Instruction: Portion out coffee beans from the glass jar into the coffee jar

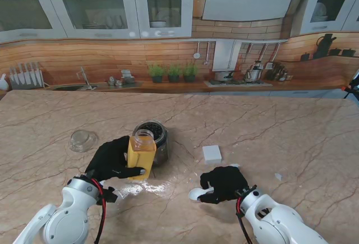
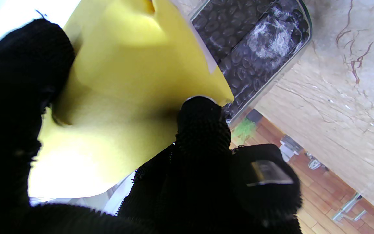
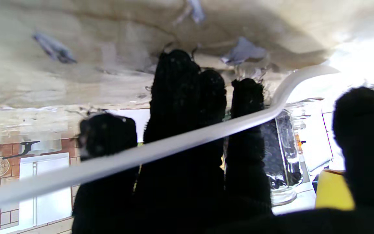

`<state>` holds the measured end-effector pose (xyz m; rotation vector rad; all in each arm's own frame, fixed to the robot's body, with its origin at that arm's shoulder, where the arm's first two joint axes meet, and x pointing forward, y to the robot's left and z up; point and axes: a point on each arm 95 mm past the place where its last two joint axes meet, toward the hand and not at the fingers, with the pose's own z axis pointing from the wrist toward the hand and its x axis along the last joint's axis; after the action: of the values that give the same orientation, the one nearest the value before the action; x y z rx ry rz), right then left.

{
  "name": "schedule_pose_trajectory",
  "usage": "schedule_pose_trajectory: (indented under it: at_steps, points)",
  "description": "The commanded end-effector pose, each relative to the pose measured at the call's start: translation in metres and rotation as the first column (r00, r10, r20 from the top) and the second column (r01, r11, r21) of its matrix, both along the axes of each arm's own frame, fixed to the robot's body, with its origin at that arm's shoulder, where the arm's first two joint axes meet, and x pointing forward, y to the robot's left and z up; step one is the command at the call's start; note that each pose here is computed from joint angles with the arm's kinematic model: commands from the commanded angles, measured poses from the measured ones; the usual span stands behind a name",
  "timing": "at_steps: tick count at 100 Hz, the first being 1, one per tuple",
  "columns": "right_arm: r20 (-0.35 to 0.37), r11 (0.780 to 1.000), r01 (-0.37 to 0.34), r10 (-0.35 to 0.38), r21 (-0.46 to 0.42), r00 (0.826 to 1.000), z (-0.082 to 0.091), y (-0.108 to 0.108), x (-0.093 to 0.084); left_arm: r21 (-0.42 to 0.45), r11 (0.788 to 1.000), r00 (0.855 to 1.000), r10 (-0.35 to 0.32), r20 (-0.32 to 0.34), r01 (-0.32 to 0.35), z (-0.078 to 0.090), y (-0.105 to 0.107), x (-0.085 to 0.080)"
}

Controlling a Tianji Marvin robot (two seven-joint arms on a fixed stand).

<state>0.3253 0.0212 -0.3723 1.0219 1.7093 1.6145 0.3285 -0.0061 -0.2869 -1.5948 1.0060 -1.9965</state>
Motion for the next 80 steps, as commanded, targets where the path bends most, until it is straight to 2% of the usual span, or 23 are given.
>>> schedule_pose_trajectory:
  at_steps: [1,80]
  points:
    - [-0.018,1.0,-0.003,0.003,-0.007,1.0,-0.0031,-0.0002,-0.0053,-0.013,1.0,1.0,-0.004,0.001,0.004,0.0012,-0.0022,-0.0028]
    - [-0.029,0.998,-0.028,0.026,-0.061,0.999,-0.0047,-0.0021,-0.0083,-0.016,1.0,1.0,-0.014,0.004,0.014,0.0034,-0.0022,-0.0028]
